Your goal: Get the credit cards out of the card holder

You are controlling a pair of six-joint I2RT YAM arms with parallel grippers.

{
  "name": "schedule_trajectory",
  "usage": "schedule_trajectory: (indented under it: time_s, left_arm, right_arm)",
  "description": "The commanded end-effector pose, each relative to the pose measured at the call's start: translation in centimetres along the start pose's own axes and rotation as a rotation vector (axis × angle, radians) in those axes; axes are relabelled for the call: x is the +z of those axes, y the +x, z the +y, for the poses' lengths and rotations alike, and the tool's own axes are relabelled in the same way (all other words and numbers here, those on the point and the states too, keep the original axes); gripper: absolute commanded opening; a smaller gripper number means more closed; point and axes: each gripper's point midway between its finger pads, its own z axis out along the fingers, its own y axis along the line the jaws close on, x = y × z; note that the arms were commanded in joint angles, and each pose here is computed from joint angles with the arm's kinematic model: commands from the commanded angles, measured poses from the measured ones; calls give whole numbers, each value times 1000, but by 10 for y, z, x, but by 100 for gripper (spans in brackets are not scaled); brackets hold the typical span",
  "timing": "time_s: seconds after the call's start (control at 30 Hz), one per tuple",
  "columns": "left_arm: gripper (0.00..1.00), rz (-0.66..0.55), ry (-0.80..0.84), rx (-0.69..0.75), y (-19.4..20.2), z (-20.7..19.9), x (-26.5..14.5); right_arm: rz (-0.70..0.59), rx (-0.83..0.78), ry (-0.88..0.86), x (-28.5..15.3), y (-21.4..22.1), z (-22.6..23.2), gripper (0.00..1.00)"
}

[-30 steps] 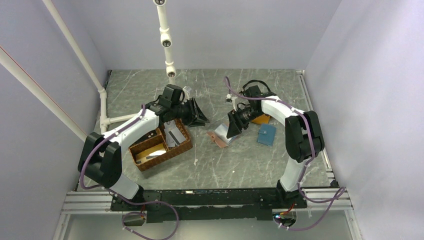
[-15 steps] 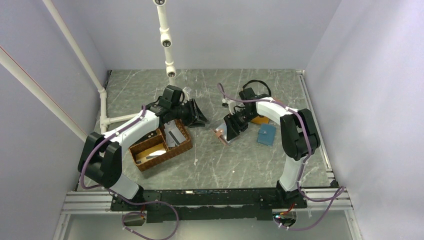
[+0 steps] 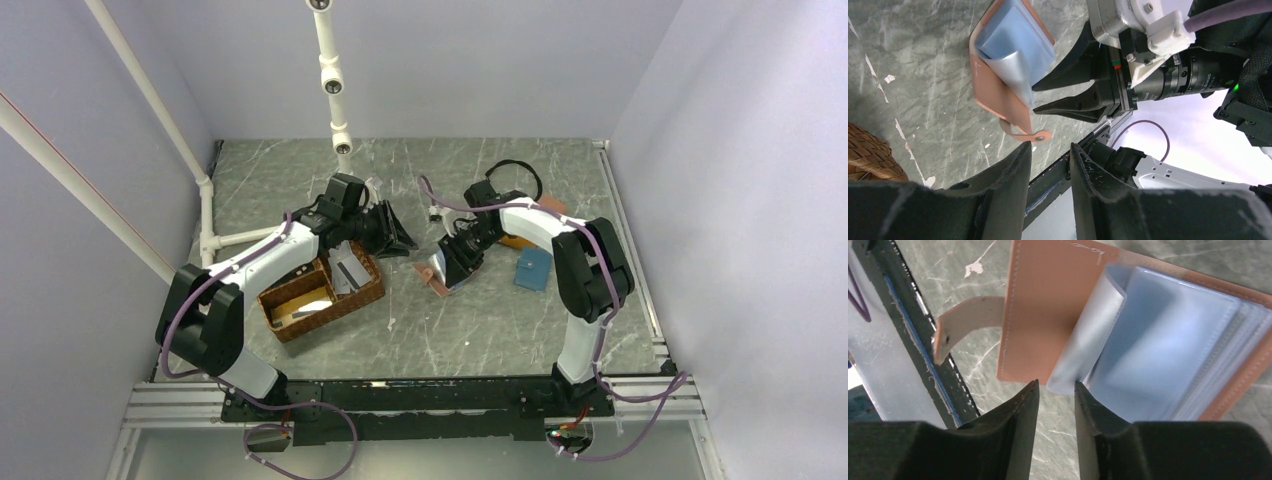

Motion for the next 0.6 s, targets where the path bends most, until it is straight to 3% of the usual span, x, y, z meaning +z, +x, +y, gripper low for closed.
schedule_trajectory:
  time_s: [0.0,0.1,0.57]
  left_arm:
    - [40,-9,47,23,-5,-12,-1]
    - [40,-10,54,15,-7,-12,2]
    - [39,56,45,-65,-5,-1,30]
  right_arm:
    - [-19,-68,-92,1,-6,24,31]
    - [-10,-90,-117,4,-6,31,25]
    - [17,-133,-140,12,-7,44,25]
